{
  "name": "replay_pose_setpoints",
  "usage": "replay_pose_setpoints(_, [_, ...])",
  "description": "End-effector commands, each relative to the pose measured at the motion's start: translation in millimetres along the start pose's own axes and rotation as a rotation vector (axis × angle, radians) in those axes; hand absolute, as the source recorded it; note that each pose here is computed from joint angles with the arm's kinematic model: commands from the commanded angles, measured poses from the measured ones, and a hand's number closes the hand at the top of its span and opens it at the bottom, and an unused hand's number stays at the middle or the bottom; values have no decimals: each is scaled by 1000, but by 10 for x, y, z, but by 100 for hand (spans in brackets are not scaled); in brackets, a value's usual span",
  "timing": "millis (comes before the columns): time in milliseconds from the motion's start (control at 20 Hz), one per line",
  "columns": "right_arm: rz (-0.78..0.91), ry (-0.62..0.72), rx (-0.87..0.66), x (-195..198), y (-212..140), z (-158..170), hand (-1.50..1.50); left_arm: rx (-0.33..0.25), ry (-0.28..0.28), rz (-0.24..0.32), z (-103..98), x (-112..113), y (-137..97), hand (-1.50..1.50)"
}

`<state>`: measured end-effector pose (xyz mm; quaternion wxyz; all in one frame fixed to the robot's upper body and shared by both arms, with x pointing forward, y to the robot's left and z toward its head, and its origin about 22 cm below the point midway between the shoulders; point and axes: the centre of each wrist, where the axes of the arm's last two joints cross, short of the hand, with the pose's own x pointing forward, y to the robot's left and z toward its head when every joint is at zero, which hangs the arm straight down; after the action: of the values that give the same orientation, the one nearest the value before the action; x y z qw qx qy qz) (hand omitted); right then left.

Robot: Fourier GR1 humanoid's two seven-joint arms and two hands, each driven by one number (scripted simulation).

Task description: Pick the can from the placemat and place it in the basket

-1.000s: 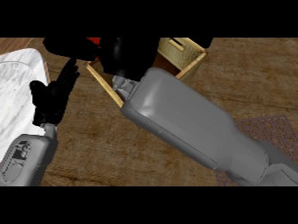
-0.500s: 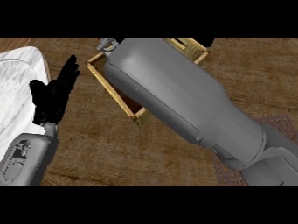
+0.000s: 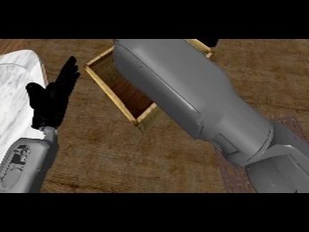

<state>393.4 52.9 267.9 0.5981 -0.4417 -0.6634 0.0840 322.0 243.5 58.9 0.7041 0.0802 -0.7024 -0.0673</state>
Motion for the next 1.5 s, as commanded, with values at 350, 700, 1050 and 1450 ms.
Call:
replay_pose_setpoints(350, [-105,193,54,-85,109,5,150,36,10,-6,57,-96,172,0])
replay_pose_setpoints(700, [611,-206,-69,50,144,-34,150,36,29,10,68,-111,224,0])
replay_pose_setpoints(1050, [642,-205,-56,45,149,-51,150,47,0,-2,-20,31,114,0])
replay_pose_setpoints(1450, [761,-63,111,74,104,-125,150,27,12,-4,74,-34,28,0])
